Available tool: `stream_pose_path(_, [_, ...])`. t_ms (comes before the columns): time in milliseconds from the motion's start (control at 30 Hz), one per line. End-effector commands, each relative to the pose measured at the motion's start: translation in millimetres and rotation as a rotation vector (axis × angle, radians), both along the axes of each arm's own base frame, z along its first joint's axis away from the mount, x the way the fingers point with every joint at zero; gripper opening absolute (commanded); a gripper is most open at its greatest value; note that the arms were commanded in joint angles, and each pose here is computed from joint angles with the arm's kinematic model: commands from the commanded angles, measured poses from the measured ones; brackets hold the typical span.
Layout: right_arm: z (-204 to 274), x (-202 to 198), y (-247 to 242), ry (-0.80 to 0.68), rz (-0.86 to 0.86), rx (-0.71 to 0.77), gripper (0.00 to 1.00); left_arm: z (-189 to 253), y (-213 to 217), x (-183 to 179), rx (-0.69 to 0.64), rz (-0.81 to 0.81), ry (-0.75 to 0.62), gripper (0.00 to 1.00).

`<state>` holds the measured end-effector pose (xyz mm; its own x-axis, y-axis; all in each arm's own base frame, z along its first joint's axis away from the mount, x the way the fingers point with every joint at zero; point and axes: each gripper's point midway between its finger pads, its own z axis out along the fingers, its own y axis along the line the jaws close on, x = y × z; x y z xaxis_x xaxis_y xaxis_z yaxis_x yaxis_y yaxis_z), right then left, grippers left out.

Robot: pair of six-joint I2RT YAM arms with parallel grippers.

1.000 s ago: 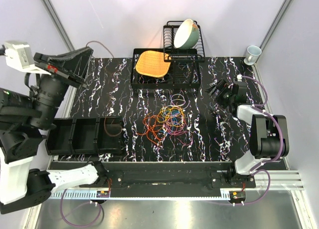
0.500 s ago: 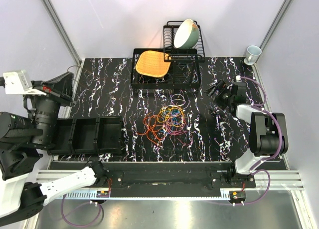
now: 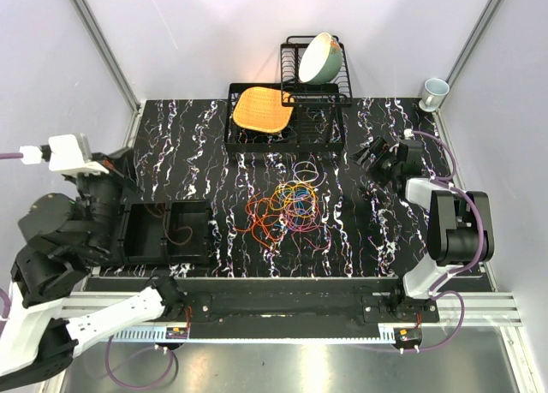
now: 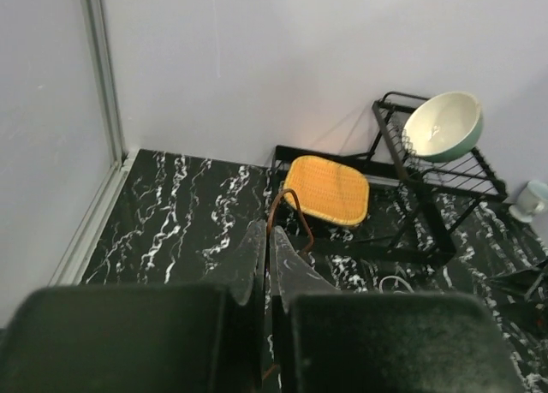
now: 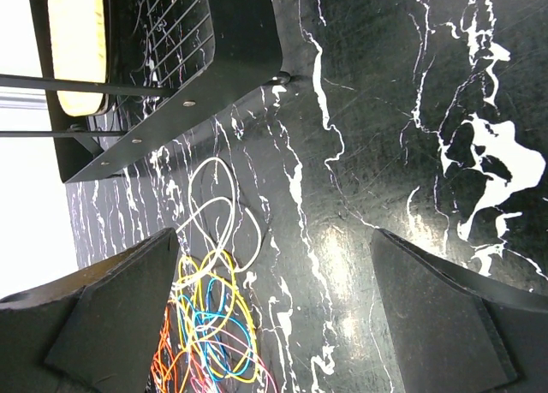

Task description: Untangle the cables

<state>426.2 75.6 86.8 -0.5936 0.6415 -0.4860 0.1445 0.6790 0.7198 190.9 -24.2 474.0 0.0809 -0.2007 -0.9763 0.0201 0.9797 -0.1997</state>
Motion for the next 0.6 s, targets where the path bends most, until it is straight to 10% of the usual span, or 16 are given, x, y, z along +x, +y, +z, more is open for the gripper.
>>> stream_pose_path(0, [19, 14, 2, -0.062, 0.018, 0.015, 1.00, -29, 10, -4, -0.048, 0.041, 0.045, 0.00])
stream_pose_path(567, [14, 15, 5, -0.045, 0.032, 0.033, 1.00, -133, -8, 3, -0.078, 0.095, 0.281, 0.00])
